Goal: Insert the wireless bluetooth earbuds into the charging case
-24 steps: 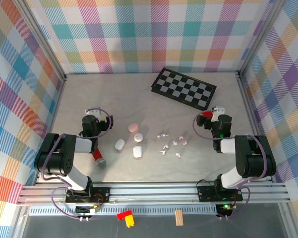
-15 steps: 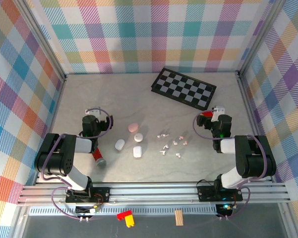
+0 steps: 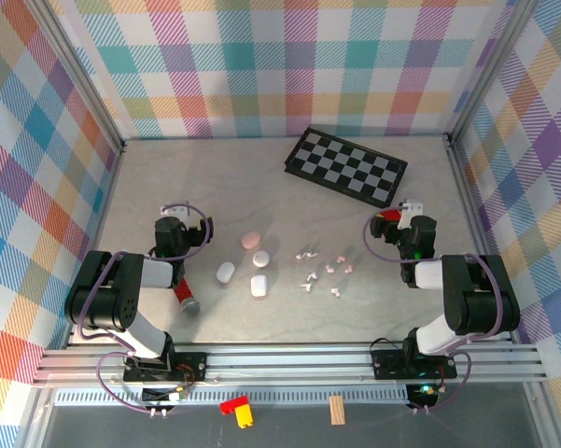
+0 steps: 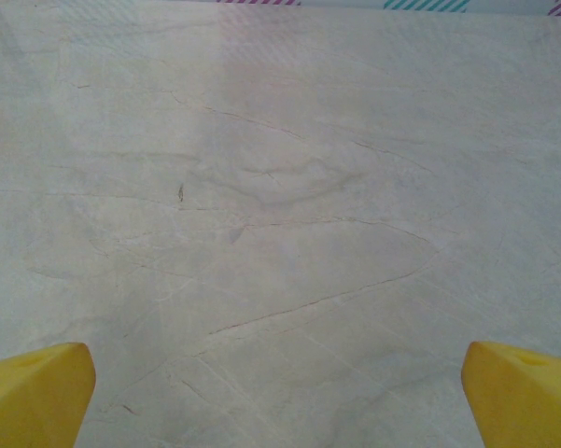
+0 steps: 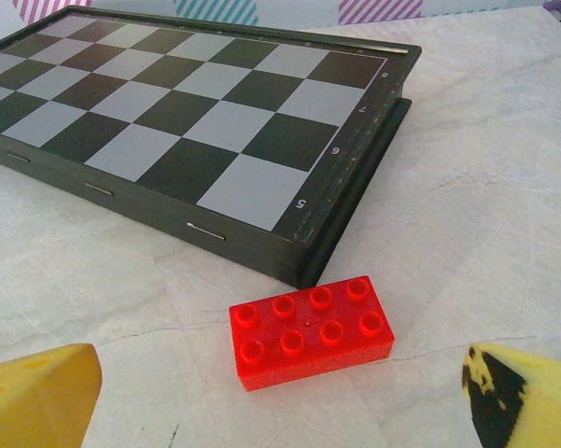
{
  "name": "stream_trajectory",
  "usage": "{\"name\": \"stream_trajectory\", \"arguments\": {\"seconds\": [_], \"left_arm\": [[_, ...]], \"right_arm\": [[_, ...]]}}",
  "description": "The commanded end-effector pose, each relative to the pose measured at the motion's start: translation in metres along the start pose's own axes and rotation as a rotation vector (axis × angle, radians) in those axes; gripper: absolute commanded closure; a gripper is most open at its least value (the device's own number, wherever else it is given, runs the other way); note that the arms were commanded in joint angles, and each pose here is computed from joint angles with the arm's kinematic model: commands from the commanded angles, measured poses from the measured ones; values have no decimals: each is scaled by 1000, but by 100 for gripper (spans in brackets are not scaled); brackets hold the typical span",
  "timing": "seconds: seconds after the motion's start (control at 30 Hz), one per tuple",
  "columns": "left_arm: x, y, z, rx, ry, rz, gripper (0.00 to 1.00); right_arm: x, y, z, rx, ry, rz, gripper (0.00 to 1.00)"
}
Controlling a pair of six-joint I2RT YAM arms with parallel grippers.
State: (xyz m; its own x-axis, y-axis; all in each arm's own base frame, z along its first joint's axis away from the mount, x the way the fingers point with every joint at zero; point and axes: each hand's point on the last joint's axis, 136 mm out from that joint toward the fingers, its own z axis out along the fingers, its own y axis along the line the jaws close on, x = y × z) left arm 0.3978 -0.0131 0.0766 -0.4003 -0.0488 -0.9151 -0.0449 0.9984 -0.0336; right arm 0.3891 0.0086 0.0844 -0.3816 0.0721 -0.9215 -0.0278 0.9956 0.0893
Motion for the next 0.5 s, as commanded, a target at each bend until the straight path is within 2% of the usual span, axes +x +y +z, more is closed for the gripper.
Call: {"name": "stream_trajectory", "arguments": {"seconds": [0.0,0.23,0.47], "left_arm": [[-9,2,-1,-24,-26,-7,0],[-40,-26,-21,9,6,107,0],[-63,-78,-60,127,48,249,0]], "right_arm": [[-11,0,2,4,-25,9,1],[-34,6,-19,-2,5,20,1],[-46,28,-55,-70,50,104,1]]}}
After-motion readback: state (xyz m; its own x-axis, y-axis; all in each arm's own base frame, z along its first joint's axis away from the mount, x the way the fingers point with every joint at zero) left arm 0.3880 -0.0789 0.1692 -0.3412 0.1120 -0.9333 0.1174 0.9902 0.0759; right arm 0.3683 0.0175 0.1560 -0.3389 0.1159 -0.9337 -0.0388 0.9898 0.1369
